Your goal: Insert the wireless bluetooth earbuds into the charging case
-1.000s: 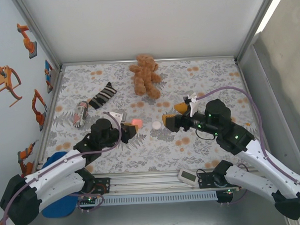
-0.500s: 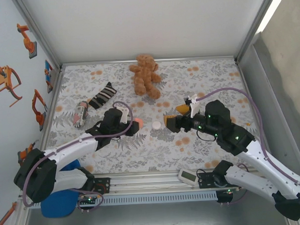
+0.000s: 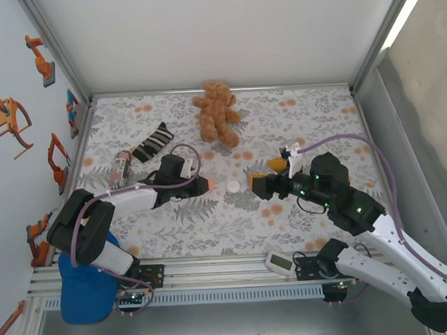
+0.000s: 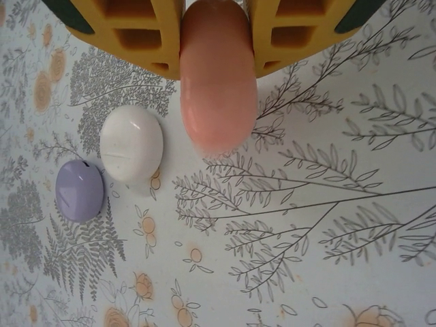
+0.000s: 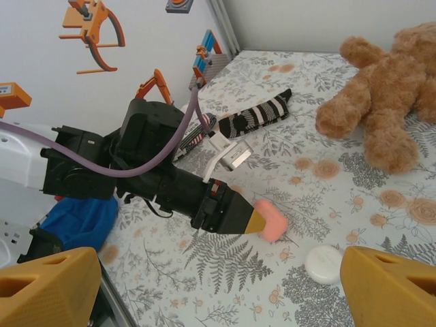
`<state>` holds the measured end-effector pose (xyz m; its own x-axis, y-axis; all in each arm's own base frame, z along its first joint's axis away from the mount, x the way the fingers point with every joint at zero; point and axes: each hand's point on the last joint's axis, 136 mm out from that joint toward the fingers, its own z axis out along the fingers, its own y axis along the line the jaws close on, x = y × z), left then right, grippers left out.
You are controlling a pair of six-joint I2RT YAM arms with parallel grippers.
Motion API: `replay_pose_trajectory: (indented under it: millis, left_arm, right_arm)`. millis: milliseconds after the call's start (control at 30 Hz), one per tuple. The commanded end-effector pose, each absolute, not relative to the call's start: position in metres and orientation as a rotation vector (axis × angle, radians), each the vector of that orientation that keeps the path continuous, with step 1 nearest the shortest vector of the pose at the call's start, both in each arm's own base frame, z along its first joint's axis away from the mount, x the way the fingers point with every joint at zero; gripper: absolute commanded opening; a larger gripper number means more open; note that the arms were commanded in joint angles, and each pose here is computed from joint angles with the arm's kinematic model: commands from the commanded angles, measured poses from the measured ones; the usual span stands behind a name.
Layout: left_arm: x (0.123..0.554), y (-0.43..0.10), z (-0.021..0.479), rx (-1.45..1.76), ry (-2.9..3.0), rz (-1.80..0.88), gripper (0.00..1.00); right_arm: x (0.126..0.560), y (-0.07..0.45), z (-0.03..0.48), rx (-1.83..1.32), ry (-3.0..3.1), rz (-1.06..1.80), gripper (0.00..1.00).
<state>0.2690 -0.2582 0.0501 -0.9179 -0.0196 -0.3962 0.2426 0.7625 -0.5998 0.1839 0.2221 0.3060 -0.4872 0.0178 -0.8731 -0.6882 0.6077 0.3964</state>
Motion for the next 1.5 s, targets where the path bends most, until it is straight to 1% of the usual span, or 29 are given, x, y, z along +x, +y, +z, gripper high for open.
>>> replay_pose_trajectory:
  millis: [0, 67, 167, 267, 333, 367, 433, 700, 933, 1033, 1200, 1300, 1367, 1467]
  left_arm:
    - [0.277, -0.275, 0.058, 0.165, 2.548, -1.065, 0.0]
    - [0.278, -0.277, 0.052, 0.149, 2.561, -1.076, 0.02]
    - [0.278, -0.281, 0.047, 0.137, 2.565, -1.111, 0.08]
    - [0.278, -0.281, 0.043, 0.121, 2.574, -1.11, 0.11]
    - [0.277, -0.28, 0.042, 0.115, 2.577, -1.102, 0.2]
    - [0.277, -0.279, 0.041, 0.113, 2.581, -1.097, 0.23]
    - [0.277, -0.276, 0.039, 0.11, 2.589, -1.078, 0.25]
    - [0.279, -0.269, 0.037, 0.101, 2.592, -1.016, 0.41]
    - [0.281, -0.265, 0.044, 0.105, 2.566, -0.992, 0.44]
    - [0.281, -0.262, 0.053, 0.119, 2.541, -0.986, 0.46]
    - [0.281, -0.253, 0.083, 0.147, 2.454, -0.947, 0.51]
    - [0.281, -0.24, 0.105, 0.164, 2.391, -0.873, 0.57]
    - [0.28, -0.228, 0.121, 0.174, 2.345, -0.807, 0.61]
    - [0.28, -0.204, 0.141, 0.177, 2.286, -0.669, 0.67]
  right_arm:
    - [0.184, 0.216, 0.304, -0.522, 1.901, 0.917, 0.9]
    - [0.184, 0.215, 0.303, -0.52, 1.903, 0.913, 0.9]
    - [0.185, 0.214, 0.302, -0.518, 1.907, 0.908, 0.9]
    - [0.186, 0.213, 0.3, -0.514, 1.913, 0.896, 0.9]
    - [0.186, 0.213, 0.3, -0.514, 1.913, 0.893, 0.9]
    - [0.186, 0.213, 0.299, -0.515, 1.915, 0.892, 0.9]
    - [0.186, 0.213, 0.299, -0.513, 1.917, 0.89, 0.9]
    - [0.188, 0.212, 0.298, -0.507, 1.923, 0.881, 0.9]
    - [0.191, 0.208, 0.296, -0.487, 1.937, 0.847, 0.9]
    - [0.194, 0.206, 0.294, -0.48, 1.944, 0.82, 0.9]
    - [0.202, 0.204, 0.292, -0.485, 1.951, 0.758, 0.91]
    - [0.212, 0.202, 0.29, -0.485, 1.957, 0.692, 0.93]
    - [0.221, 0.199, 0.289, -0.473, 1.962, 0.641, 0.97]
    - [0.236, 0.191, 0.287, -0.444, 1.975, 0.573, 0.99]
